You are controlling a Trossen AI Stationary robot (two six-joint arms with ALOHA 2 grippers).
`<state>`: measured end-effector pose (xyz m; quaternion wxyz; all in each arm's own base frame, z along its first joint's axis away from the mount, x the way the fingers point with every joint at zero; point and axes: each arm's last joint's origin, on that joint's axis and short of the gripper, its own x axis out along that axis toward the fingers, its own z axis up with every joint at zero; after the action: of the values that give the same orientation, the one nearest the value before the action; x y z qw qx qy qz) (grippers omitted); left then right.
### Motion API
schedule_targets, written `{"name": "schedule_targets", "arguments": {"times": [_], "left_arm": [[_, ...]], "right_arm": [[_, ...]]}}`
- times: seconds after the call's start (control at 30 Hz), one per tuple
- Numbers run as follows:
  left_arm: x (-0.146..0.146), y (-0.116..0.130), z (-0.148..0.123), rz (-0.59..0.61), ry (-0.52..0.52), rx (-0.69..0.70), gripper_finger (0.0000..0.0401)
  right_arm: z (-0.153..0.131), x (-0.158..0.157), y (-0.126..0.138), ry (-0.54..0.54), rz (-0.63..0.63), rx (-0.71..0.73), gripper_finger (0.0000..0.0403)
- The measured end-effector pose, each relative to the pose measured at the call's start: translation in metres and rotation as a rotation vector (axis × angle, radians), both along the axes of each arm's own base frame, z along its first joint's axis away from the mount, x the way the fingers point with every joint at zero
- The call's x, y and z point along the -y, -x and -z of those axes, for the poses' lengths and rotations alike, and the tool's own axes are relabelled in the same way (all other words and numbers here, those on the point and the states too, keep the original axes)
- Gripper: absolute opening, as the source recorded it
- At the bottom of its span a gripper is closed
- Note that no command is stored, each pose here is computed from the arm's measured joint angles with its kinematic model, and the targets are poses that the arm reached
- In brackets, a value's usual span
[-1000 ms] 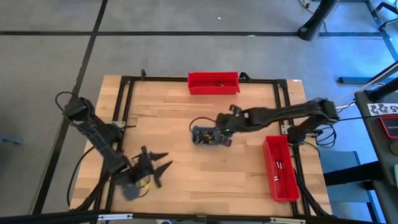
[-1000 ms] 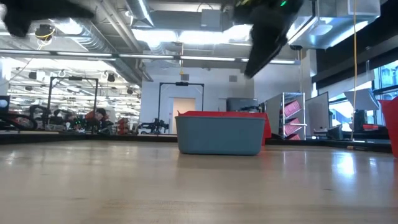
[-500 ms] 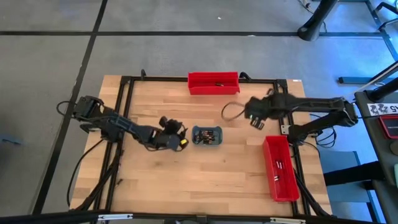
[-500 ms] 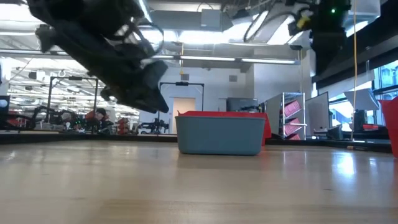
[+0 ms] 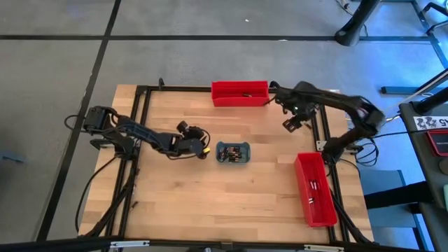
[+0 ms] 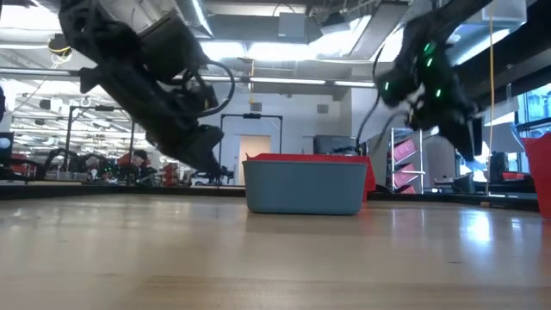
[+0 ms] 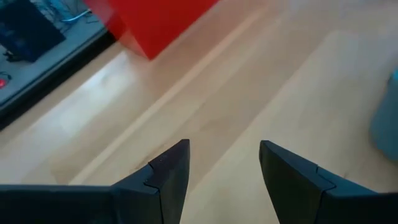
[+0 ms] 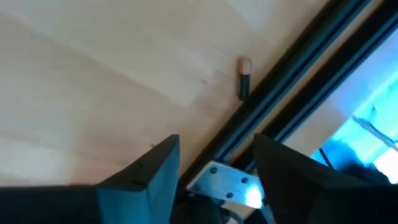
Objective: Sort batteries
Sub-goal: Put the black battery into the blue bin
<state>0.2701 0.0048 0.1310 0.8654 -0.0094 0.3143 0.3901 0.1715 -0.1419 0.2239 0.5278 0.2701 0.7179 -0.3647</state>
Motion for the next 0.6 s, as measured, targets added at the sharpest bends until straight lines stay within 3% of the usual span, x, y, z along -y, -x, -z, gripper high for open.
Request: {"name": "schedule_targets", "arguments": {"times": [0.17, 0.33, 0.47, 0.6], "left_arm": [[0.0, 0.011, 0.011, -0.016, 0.017, -0.021, 0.0184], [0.0, 0.018, 0.017, -0.025, 0.023, -0.037, 0.0184], [0.0, 0.02, 0.019, -0.023, 0.028, -0.047, 0.0184], [-0.001, 0.022, 0.021, -0.023, 0.028, -0.053, 0.0184]], "right_arm": [[0.043, 0.023, -0.007, -0.114, 0.007, -0.175, 0.0228], [0.078, 0.035, -0.014, -0.204, -0.187, -0.288, 0.0217], [0.094, 0.044, -0.015, -0.214, -0.251, -0.301, 0.02], [0.098, 0.055, -0.008, -0.23, -0.223, -0.268, 0.0184]]}}
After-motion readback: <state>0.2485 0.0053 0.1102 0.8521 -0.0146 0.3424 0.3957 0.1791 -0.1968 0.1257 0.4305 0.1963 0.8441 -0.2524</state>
